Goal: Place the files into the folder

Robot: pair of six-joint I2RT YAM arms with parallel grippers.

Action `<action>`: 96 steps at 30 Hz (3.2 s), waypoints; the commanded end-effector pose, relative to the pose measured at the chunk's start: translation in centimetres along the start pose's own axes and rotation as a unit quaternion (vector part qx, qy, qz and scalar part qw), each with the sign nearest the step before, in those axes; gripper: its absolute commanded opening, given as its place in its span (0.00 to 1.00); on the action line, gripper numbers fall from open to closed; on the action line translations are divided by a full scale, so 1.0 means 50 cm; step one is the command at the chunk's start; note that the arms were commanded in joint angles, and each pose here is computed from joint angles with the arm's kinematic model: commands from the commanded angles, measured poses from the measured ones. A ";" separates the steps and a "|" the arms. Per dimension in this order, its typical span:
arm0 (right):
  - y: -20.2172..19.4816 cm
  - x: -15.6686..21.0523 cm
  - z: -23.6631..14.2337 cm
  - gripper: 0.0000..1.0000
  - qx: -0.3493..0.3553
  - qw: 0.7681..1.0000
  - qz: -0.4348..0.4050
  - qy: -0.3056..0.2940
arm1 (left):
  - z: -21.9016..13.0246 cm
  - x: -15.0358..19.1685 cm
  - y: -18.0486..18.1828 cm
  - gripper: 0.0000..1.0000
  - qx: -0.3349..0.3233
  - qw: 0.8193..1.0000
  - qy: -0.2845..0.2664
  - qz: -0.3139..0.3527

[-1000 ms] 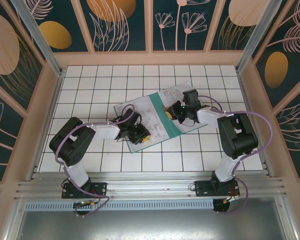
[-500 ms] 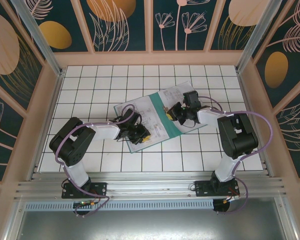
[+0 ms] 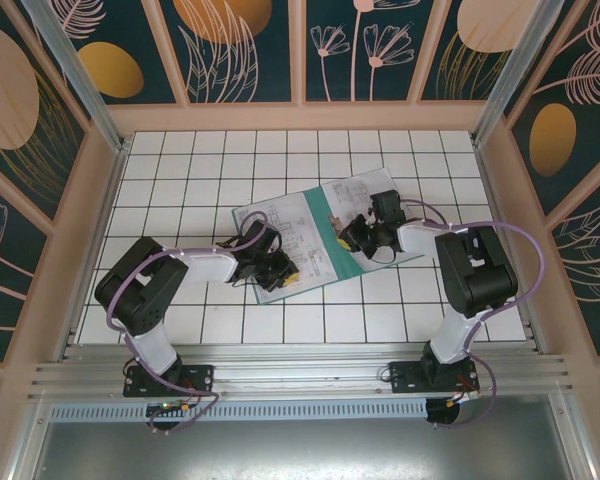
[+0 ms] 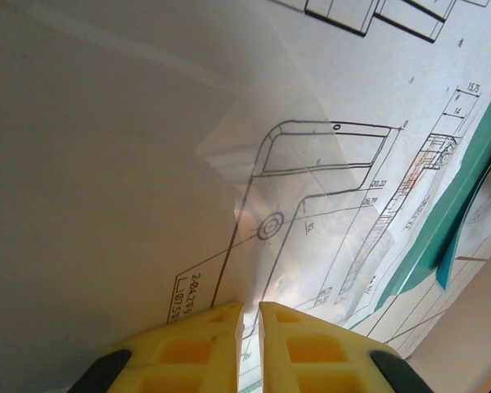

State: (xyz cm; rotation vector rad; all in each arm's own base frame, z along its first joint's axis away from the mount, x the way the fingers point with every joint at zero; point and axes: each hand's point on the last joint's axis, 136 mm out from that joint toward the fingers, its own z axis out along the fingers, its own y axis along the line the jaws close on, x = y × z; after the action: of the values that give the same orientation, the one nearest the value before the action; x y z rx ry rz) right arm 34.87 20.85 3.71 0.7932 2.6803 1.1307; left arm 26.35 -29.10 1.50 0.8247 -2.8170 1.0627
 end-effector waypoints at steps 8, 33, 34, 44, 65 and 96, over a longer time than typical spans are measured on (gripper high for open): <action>-0.152 0.000 0.003 0.00 0.118 0.992 0.049 0.000 | -0.005 0.002 0.063 0.16 -0.042 0.999 -0.015 -0.028; -0.232 -0.002 -0.003 0.00 0.216 0.968 0.129 -0.017 | -0.003 0.002 0.068 0.15 -0.042 0.999 -0.014 -0.028; -0.242 0.002 -0.002 0.00 0.228 0.964 0.138 -0.016 | -0.003 0.002 0.067 0.16 -0.041 0.999 -0.014 -0.028; -0.324 0.027 -0.014 0.00 0.346 0.919 0.189 -0.022 | -0.004 0.003 0.068 0.15 -0.044 0.999 -0.013 -0.027; -0.077 0.004 -0.020 0.00 0.216 0.970 0.106 -0.042 | -0.003 0.003 0.063 0.14 -0.044 0.999 -0.009 -0.016; -0.129 -0.026 -0.010 0.00 0.198 0.970 0.137 -0.020 | -0.008 0.002 0.066 0.15 -0.042 0.999 -0.015 -0.019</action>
State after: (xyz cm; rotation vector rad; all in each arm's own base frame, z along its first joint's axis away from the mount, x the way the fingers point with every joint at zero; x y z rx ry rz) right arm 34.88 18.96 3.05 1.1442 2.8227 0.8018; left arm 26.16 -28.74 1.45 0.8437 -2.8247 1.0747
